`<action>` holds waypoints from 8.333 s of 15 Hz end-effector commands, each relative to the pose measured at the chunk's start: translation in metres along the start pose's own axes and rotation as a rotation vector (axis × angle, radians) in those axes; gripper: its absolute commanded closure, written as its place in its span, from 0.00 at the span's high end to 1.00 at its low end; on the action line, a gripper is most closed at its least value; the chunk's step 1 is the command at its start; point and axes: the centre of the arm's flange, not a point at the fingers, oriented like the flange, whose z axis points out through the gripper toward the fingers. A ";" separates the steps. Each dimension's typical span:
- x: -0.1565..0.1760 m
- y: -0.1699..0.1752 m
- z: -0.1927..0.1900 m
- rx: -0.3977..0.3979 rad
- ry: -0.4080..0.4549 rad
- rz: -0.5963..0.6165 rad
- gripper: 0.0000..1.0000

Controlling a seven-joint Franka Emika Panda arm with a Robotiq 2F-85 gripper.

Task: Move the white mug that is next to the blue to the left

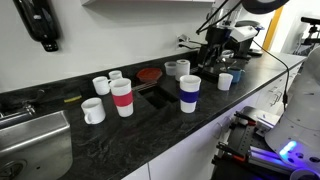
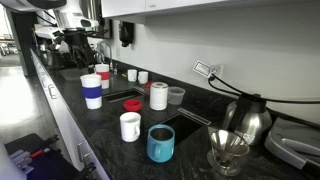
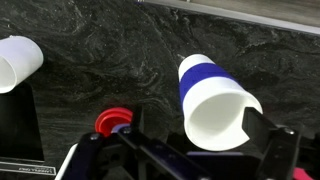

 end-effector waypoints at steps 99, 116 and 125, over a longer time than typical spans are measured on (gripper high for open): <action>0.071 0.126 0.119 0.039 -0.175 0.655 0.01; 0.061 0.089 0.138 0.035 -0.224 0.345 0.55; 0.057 0.136 0.055 0.138 -0.113 0.497 1.00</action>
